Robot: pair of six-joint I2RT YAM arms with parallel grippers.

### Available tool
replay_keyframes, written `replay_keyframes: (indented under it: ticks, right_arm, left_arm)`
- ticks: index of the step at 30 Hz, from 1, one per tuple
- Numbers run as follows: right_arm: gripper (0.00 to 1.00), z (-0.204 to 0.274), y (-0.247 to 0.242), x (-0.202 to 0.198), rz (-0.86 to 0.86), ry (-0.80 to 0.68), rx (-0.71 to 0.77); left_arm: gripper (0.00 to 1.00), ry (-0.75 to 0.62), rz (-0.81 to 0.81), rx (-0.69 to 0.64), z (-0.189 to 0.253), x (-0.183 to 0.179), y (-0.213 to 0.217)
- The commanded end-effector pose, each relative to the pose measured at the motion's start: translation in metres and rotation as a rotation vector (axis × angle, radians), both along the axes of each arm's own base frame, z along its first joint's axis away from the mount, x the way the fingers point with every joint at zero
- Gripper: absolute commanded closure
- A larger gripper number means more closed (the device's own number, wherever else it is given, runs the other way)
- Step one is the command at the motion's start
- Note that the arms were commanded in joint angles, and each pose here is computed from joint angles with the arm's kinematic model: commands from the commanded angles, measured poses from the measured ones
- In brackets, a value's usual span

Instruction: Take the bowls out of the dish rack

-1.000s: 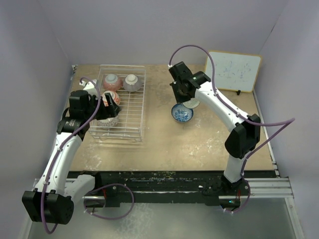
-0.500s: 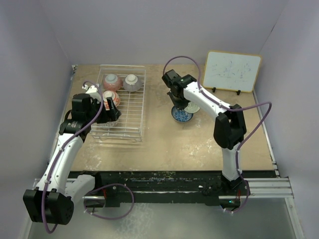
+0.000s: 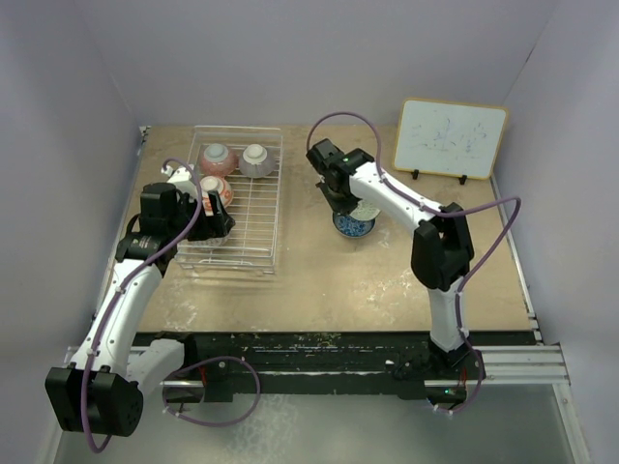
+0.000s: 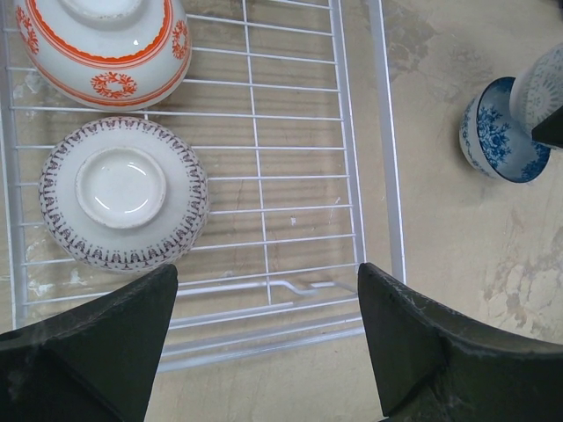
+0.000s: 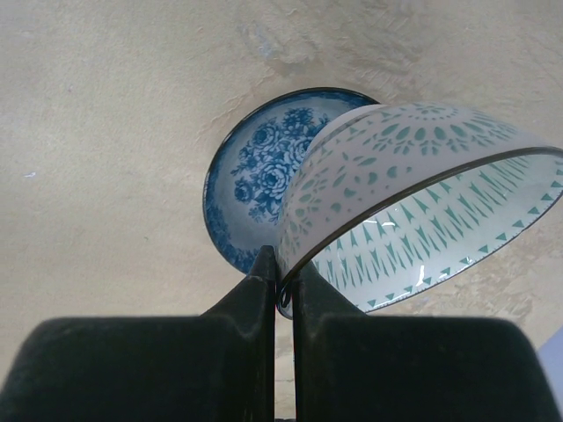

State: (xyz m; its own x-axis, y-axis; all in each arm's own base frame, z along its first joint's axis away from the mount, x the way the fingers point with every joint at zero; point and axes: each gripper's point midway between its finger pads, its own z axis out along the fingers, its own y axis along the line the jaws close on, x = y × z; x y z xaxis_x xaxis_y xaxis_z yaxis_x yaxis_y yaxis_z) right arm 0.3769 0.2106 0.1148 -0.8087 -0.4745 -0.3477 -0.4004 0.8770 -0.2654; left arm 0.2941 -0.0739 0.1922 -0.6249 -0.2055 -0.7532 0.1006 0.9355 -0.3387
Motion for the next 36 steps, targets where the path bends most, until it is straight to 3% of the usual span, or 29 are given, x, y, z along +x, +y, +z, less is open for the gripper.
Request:
replay_keyframes:
  ticks: [1, 19, 23, 30, 36]
  right_arm:
    - [1.0, 0.011, 0.01, -0.002, 0.031, -0.039, -0.001]
    - [1.0, -0.009, 0.002, -0.022, 0.002, -0.002, -0.026]
    - [0.92, -0.014, 0.007, -0.021, -0.009, -0.003, -0.001]
    - [0.65, -0.006, 0.01, -0.018, -0.028, -0.021, 0.023]
    - [0.6, 0.019, 0.01, -0.016, -0.05, -0.077, 0.059]
  left_arm:
    - [0.14, -0.052, -0.019, 0.009, 0.01, 0.003, -0.001]
    - [0.14, -0.052, -0.016, 0.009, 0.01, 0.001, 0.0]
    - [0.13, -0.051, -0.015, 0.011, 0.009, 0.001, 0.0]
    - [0.13, -0.048, -0.019, 0.01, 0.009, 0.002, 0.0]
    - [0.13, -0.046, -0.024, 0.008, 0.008, 0.002, -0.001]
